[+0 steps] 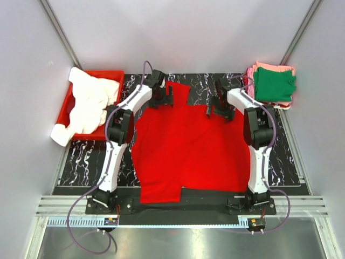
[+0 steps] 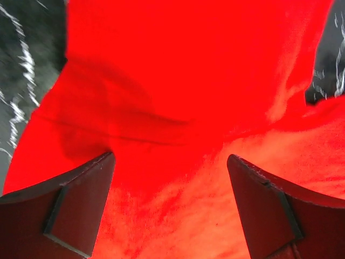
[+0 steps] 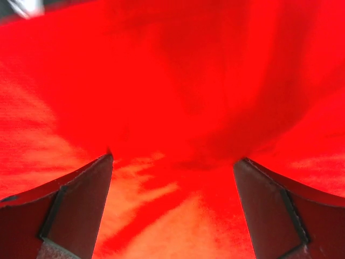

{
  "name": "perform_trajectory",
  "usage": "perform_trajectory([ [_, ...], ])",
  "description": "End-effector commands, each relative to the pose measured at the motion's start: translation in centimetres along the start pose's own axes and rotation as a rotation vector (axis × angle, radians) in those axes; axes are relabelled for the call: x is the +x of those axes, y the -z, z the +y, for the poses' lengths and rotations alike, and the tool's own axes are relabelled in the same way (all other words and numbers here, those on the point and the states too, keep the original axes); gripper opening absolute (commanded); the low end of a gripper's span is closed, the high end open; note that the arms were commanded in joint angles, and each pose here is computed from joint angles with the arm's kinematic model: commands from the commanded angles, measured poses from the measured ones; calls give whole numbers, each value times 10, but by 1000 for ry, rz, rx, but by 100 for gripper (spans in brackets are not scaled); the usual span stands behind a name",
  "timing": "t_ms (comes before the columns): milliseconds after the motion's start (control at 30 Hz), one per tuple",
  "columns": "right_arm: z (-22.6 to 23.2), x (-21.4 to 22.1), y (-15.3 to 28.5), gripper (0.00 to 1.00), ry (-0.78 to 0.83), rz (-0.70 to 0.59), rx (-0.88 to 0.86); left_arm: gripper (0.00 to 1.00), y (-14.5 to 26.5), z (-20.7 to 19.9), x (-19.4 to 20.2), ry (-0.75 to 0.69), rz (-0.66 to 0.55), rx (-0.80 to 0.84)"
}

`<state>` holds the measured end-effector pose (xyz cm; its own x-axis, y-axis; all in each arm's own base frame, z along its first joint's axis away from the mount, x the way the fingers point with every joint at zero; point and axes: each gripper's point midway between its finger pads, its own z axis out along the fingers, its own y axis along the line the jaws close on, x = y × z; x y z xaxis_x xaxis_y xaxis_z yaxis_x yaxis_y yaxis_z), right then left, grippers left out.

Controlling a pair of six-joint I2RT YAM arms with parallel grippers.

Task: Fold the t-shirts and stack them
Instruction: Flatten the tshirt out

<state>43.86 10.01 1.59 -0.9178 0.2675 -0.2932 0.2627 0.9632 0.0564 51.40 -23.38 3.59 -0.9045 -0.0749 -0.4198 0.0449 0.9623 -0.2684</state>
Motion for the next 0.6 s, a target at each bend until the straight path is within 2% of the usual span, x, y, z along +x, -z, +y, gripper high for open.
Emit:
perform_trajectory([
  [0, 25, -6, -30, 100, 32, 47, -74, 88, -14, 29, -1, 104, 48, -31],
  [67, 34, -24, -30, 100, 38, 25, -83, 88, -19, 47, -8, 140, 49, -30],
  [133, 40, -22, -45, 100, 55, 66, -97, 88, -27, 61, -10, 154, 56, -33],
  [167, 49, -40, -40, 100, 58, 27, -118, 88, -26, 70, -21, 172, 37, -26],
  [233, 51, -39, -56, 100, 73, 59, -109, 88, -35, 83, -27, 183, 30, -28],
  [267, 61, -59, -49, 100, 74, 12, -135, 88, -30, 88, -45, 192, -9, -6],
  [333, 59, -56, -64, 100, 83, 47, -115, 88, -35, 95, -58, 199, -44, 14],
  [467, 72, -78, -62, 100, 50, 0, -156, 90, -23, 101, -105, 189, -191, 75],
  [567, 75, -87, -58, 100, 22, -31, -174, 95, -17, 90, -131, 156, -282, 137],
])
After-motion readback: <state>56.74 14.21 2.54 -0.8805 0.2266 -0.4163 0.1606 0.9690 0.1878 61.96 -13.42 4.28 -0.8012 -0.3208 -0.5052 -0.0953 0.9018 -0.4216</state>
